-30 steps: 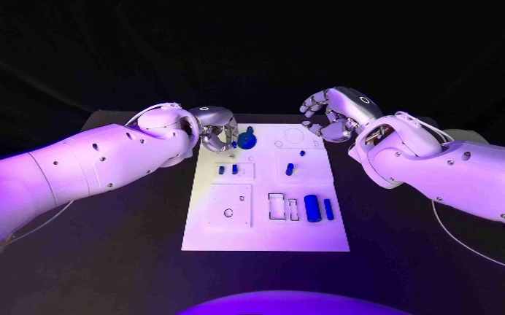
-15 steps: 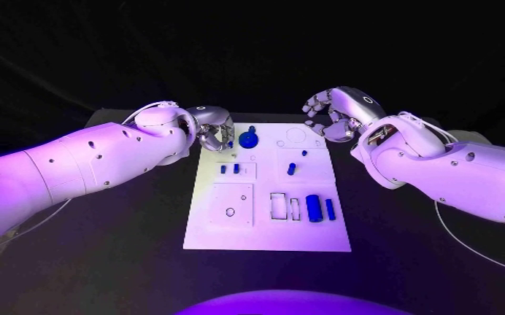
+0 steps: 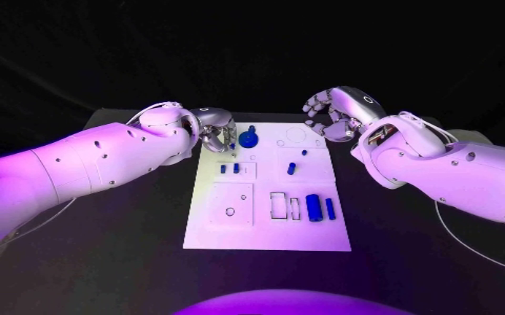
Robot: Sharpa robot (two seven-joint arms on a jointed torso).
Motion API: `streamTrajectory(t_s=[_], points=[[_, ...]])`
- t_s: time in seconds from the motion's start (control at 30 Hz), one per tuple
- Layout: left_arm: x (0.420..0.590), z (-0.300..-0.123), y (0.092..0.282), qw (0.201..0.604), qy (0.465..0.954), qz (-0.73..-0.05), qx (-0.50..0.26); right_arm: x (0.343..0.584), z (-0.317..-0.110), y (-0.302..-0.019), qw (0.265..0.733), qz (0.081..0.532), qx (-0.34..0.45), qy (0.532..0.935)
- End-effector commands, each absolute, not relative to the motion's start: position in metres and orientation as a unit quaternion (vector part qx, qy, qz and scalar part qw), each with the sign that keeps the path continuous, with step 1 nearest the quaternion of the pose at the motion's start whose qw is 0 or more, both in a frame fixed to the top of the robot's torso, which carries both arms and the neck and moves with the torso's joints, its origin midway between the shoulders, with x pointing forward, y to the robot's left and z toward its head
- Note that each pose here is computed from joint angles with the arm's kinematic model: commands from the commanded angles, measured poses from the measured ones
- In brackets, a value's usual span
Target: Assemble the parts on the task board
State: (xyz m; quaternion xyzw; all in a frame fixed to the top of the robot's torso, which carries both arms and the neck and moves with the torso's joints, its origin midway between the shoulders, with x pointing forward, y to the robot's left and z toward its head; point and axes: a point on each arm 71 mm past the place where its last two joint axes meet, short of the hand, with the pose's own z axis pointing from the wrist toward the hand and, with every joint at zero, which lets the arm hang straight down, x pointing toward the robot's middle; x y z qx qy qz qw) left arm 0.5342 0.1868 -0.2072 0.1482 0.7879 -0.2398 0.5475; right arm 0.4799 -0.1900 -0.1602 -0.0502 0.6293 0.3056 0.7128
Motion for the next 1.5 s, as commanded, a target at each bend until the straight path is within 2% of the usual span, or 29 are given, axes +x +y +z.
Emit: streamTrajectory(t_s=[0.03,1.5], points=[[0.533,-0.21,0.185,0.537,0.794,-0.243,0.148,0.48,-0.16,-0.189,0.713,0.306,-0.054,0.629],[0.531,-0.222,0.183,0.521,0.804,-0.246,0.145,0.48,-0.161,-0.188,0.712,0.307,-0.054,0.63]])
